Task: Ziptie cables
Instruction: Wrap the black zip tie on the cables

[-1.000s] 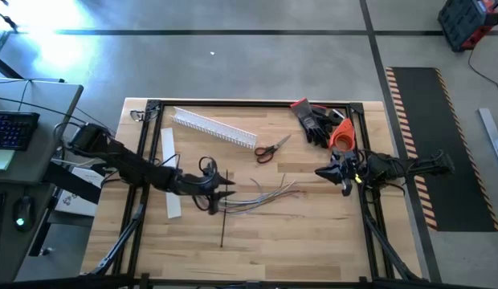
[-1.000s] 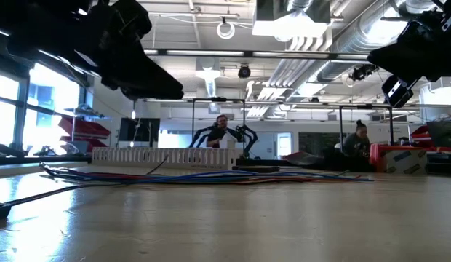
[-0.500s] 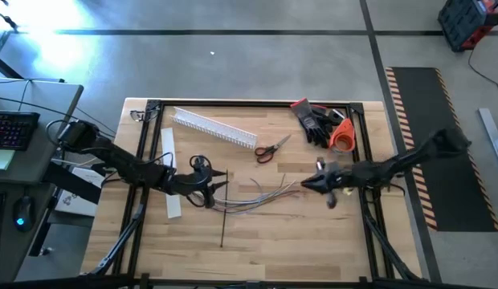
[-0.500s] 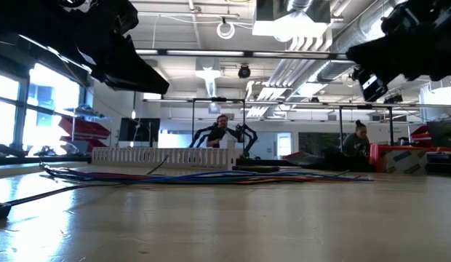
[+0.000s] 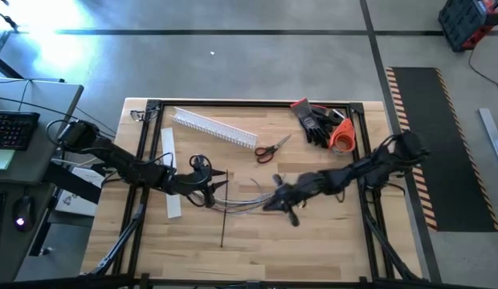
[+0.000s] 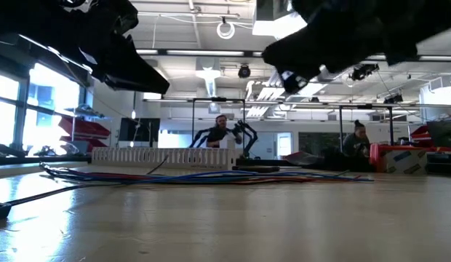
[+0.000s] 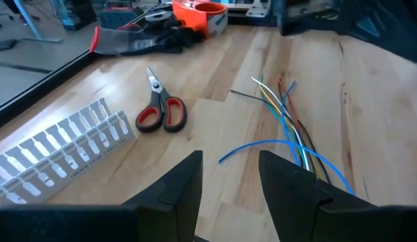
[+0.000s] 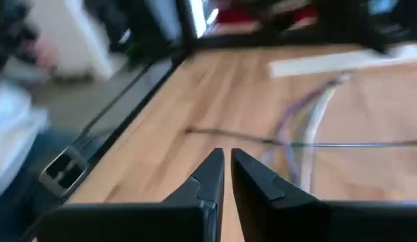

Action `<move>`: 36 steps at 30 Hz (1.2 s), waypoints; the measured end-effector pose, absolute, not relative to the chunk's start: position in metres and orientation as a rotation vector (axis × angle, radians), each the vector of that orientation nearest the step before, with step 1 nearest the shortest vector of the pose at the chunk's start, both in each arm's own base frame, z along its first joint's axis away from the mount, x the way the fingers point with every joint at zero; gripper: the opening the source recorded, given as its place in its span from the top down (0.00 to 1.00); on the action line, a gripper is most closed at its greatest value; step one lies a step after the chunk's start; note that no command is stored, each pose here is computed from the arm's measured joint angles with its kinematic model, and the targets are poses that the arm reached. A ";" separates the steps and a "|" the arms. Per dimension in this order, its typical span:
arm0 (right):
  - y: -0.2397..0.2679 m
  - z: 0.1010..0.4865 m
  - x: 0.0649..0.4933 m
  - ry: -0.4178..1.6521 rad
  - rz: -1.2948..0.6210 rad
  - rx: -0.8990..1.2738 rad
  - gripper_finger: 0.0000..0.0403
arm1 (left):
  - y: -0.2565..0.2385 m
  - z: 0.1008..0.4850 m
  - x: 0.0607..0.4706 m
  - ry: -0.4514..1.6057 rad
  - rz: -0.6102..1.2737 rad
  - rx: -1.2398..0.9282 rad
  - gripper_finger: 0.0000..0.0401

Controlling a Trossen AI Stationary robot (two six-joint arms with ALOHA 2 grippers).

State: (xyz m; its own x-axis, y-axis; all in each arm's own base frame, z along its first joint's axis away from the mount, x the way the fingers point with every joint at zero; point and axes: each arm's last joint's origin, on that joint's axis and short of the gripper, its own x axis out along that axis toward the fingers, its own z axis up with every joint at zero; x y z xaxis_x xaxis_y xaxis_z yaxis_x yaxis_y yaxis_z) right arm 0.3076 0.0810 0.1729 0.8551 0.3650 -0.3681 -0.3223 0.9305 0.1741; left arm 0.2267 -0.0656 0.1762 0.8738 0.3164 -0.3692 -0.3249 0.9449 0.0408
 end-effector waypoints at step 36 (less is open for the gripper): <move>0.024 0.170 0.328 1.631 -0.257 -0.147 1.00 | -0.066 0.175 0.227 0.380 0.333 -0.050 0.67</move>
